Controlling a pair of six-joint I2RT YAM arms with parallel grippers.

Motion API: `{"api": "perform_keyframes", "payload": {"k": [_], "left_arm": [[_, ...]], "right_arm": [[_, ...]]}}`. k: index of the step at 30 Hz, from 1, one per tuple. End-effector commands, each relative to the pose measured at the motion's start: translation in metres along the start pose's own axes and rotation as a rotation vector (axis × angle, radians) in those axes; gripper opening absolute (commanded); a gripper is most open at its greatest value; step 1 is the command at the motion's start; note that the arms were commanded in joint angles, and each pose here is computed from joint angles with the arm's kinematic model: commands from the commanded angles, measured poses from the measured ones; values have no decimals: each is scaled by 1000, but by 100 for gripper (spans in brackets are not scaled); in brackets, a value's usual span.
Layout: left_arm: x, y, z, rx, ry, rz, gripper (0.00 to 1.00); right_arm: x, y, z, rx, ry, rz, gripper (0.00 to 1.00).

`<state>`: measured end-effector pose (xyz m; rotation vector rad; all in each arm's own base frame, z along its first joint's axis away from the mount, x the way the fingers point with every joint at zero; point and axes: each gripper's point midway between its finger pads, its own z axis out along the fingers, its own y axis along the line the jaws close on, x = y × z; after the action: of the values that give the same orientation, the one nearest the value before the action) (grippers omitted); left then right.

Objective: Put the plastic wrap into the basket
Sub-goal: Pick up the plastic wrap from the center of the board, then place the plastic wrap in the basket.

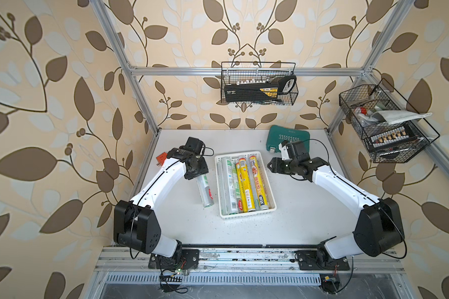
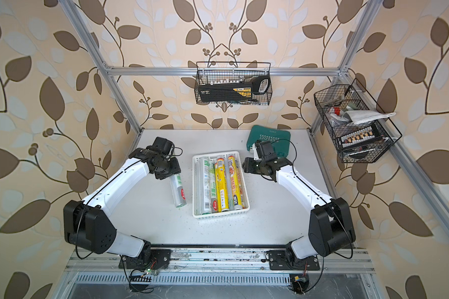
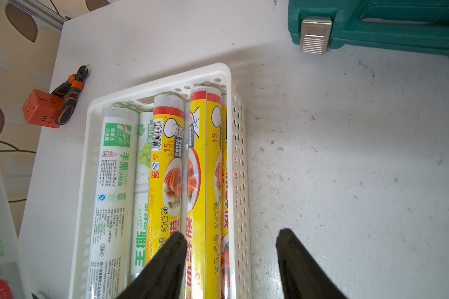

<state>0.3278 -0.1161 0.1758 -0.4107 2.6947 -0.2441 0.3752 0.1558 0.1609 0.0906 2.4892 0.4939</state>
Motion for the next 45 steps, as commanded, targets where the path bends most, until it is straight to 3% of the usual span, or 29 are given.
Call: {"api": "perform_keyframes", "payload": {"k": [1,12,18,45], "left_arm": [[-8,-33,-33,88,-70,-4,43],[23,-142,-7,164,-31,107,43],[38,-177,16,164,20,148,43],[69,-157,63,53,119,168,43]], "right_arm": [[3,-2,2,2,14,10,59],[3,-5,3,7,13,14,59],[3,-6,3,5,15,16,59],[3,-9,4,4,19,29,59]]}}
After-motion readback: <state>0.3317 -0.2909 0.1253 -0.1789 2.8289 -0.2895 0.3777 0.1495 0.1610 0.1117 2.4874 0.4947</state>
